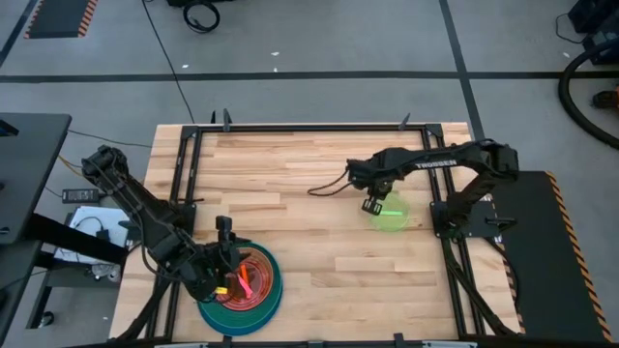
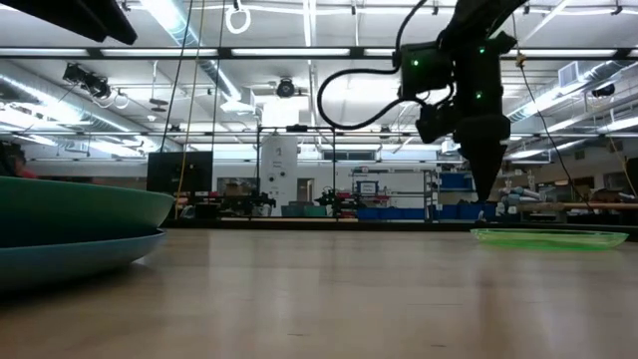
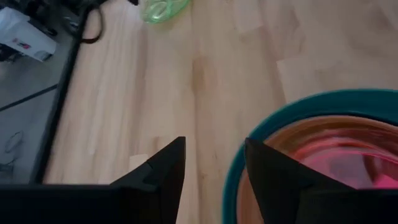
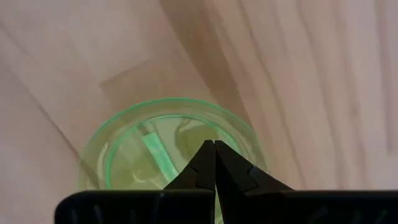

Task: Stack plastic plates
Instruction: Stack the light green plate on top of the light pink plate

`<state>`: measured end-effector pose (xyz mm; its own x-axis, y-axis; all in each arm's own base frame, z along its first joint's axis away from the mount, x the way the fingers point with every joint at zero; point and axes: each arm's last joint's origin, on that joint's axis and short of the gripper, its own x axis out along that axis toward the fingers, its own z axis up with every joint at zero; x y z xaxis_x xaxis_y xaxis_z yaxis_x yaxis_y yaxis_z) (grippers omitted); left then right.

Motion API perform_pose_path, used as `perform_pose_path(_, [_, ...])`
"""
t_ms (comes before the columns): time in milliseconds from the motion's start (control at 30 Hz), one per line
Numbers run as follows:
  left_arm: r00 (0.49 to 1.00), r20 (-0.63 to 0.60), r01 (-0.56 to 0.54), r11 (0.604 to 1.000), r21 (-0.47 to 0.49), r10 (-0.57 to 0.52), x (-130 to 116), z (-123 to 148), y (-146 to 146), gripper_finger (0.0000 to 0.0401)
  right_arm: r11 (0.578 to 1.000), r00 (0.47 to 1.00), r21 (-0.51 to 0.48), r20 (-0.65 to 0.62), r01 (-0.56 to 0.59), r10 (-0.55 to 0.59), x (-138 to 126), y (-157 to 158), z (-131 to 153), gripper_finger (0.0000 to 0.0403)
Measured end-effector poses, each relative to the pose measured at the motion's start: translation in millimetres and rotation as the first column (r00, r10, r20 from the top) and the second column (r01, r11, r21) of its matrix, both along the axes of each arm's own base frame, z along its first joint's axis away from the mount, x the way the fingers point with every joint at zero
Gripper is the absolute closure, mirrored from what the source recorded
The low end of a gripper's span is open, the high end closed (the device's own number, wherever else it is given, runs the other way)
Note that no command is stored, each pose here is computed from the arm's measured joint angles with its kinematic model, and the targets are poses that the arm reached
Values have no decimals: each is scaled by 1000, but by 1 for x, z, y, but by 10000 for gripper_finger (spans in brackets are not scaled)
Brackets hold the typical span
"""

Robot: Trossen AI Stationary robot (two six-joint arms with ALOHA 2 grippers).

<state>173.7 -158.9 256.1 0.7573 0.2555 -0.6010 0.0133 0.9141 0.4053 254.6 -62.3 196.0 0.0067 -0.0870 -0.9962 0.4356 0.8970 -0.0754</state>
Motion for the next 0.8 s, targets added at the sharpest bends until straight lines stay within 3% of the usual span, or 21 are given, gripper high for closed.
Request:
perform_pose_path(267, [998, 44, 46, 996, -76, -43, -6, 3, -13, 229, 998, 998, 20, 4, -63, 63, -7, -27, 0, 369])
perform_pose_path(567, [996, 85, 10, 996, -87, -2, 13, 0, -9, 229, 994, 994, 31, -10, -105, 106, -17, -48, 0, 295])
perform_pose_path(800, [970, 196, 170, 976, -139, -141, 33, -33, -3, 229, 978, 984, 110, 38, -178, 175, -18, -50, 0, 276])
